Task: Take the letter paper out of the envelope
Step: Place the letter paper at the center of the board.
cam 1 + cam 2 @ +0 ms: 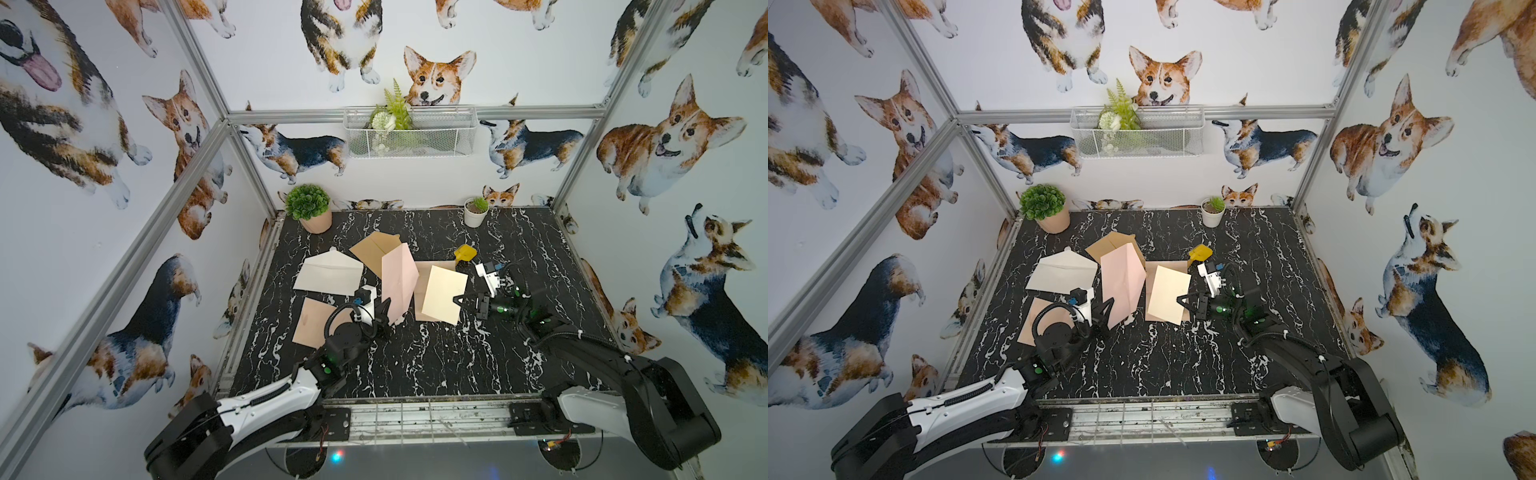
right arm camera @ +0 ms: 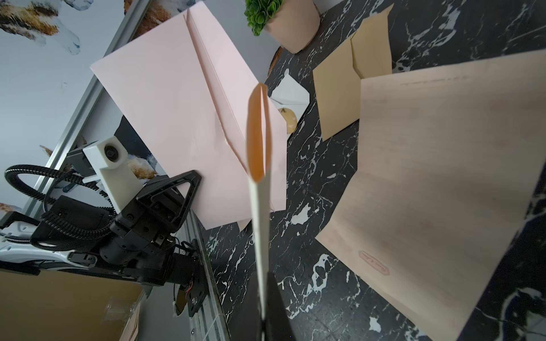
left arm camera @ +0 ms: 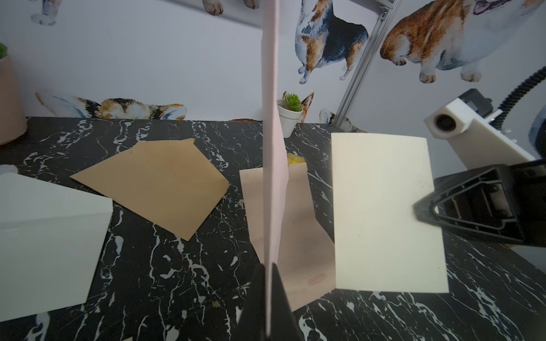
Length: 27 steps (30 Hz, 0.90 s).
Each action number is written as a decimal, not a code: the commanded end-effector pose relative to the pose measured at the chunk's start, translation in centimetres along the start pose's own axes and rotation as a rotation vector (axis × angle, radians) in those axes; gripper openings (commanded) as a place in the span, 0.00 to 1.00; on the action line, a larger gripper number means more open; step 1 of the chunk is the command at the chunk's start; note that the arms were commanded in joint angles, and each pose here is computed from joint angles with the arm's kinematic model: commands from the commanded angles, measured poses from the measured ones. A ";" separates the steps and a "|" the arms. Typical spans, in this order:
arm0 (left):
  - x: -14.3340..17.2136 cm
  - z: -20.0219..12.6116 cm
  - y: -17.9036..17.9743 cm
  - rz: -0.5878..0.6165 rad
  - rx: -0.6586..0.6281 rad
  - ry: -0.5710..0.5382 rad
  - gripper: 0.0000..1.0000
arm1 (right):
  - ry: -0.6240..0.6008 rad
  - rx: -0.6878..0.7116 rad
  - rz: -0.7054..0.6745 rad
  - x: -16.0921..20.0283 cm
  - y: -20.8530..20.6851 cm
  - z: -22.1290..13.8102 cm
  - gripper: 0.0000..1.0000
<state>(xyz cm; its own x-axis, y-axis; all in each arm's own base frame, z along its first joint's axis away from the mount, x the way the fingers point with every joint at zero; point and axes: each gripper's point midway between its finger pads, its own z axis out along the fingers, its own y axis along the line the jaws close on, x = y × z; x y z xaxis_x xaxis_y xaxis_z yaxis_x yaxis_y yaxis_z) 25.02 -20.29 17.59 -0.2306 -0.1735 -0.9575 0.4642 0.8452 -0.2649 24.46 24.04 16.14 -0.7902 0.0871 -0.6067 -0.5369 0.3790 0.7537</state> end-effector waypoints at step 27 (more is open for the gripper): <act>-2.0 -2.6 3.7 0.007 -0.173 -0.119 0.00 | 0.369 -0.045 0.116 9.7 -1.5 12.1 0.21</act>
<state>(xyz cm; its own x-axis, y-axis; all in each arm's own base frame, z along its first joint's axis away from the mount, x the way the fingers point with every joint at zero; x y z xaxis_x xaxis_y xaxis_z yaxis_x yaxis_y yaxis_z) 24.91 -15.77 18.64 -0.1312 -0.2099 -0.9689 0.3227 0.9150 -0.2419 20.05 35.03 5.20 -0.9072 -0.2520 -0.3368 -0.4098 0.3495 0.8426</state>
